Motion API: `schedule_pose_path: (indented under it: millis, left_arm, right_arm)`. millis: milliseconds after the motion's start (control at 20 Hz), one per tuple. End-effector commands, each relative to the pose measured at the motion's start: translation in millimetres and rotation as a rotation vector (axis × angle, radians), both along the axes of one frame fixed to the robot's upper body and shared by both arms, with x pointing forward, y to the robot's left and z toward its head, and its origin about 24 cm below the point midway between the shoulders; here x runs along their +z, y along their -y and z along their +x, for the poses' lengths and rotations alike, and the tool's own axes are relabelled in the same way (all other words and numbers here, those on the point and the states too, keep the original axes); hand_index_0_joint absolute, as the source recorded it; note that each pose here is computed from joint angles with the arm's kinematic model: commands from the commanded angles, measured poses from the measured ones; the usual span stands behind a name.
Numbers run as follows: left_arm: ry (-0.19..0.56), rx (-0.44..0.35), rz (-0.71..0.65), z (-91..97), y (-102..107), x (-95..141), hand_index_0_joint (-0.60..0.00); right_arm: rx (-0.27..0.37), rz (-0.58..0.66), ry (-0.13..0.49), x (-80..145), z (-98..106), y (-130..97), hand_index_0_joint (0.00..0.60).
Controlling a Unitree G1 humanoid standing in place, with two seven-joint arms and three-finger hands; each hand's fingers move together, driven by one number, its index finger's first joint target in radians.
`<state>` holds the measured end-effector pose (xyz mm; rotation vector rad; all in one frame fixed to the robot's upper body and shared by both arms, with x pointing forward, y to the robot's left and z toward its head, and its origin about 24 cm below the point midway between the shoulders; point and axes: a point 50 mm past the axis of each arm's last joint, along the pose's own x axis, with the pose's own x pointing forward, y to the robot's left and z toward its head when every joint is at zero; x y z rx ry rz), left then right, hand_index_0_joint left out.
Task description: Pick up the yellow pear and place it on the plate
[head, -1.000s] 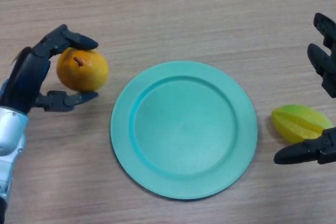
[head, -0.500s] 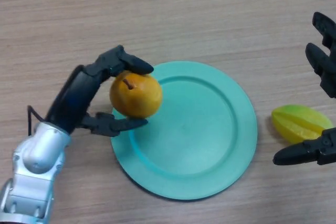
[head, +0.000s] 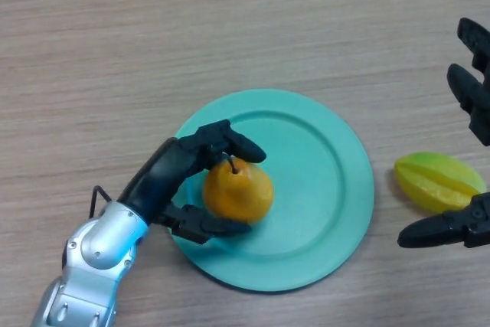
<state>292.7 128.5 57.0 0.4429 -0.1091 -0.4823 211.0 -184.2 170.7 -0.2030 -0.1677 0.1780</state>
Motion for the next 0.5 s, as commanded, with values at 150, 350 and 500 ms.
schedule_pose_path:
  millis: [150,350,500]
  left_arm:
    - [0.27,-0.002,-0.058,5.9,6.1,40.0,-0.501]
    - [0.305,0.029,-0.011,7.9,5.4,38.8,-0.018]
    - [0.331,0.037,0.005,7.5,4.2,40.6,0.0]
  right_arm:
    - [-0.015,-0.004,0.158,26.6,-12.1,5.6,0.0]
    - [-0.025,-0.02,0.177,28.2,-12.1,7.8,0.0]
    - [-0.024,-0.021,0.179,27.8,-12.0,8.6,0.0]
